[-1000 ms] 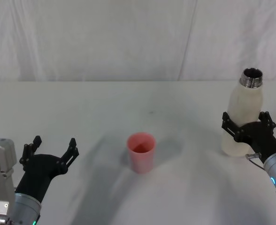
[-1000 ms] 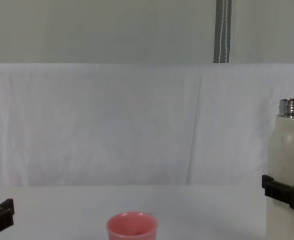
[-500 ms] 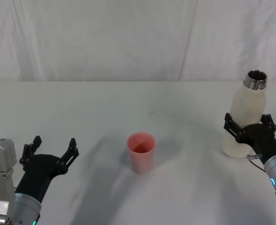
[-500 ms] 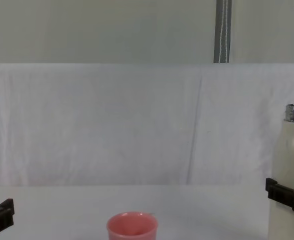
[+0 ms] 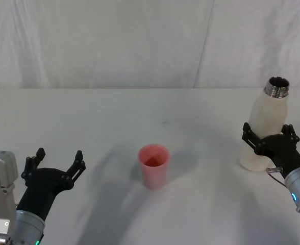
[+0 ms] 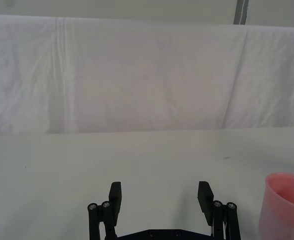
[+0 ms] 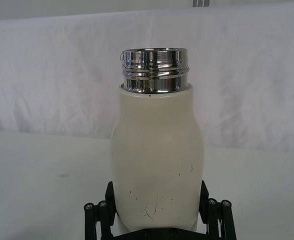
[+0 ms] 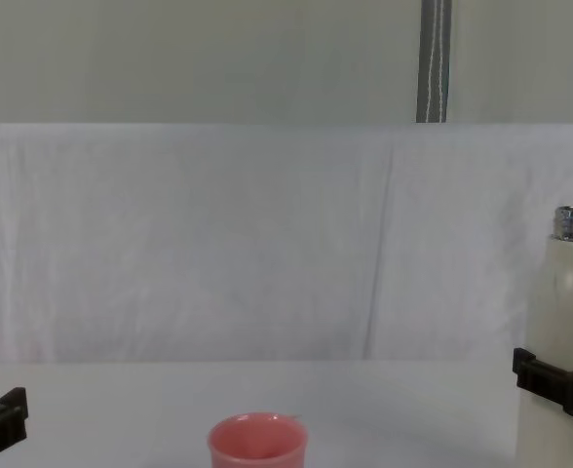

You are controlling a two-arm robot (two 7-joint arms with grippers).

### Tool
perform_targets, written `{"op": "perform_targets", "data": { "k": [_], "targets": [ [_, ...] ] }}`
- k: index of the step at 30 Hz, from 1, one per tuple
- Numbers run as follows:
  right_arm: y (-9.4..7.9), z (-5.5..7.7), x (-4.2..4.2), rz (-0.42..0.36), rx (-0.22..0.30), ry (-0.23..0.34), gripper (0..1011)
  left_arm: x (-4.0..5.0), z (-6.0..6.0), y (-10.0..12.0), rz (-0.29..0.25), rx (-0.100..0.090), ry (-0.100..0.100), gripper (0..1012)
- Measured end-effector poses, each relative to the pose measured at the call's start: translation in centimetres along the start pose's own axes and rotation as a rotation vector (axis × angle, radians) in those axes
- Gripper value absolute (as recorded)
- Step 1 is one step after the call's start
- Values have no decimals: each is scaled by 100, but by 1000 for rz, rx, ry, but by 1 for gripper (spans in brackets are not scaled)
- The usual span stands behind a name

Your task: Grasp the thermos with one hand and pour water into the cup lid.

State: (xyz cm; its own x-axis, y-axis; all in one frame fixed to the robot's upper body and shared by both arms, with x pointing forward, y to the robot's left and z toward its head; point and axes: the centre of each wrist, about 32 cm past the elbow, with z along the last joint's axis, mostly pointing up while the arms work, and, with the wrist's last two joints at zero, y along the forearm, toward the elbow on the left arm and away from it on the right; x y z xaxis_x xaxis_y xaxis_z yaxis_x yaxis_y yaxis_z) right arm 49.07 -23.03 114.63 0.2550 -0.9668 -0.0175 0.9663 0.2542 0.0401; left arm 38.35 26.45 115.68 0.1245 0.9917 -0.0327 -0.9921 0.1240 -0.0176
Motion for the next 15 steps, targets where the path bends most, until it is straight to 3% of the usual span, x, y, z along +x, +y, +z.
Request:
{"op": "perform_targets", "data": {
  "k": [15],
  "targets": [
    [28, -7, 11, 0, -1, -5, 950, 0, 0, 0, 0, 0, 0, 1001]
  ]
}}
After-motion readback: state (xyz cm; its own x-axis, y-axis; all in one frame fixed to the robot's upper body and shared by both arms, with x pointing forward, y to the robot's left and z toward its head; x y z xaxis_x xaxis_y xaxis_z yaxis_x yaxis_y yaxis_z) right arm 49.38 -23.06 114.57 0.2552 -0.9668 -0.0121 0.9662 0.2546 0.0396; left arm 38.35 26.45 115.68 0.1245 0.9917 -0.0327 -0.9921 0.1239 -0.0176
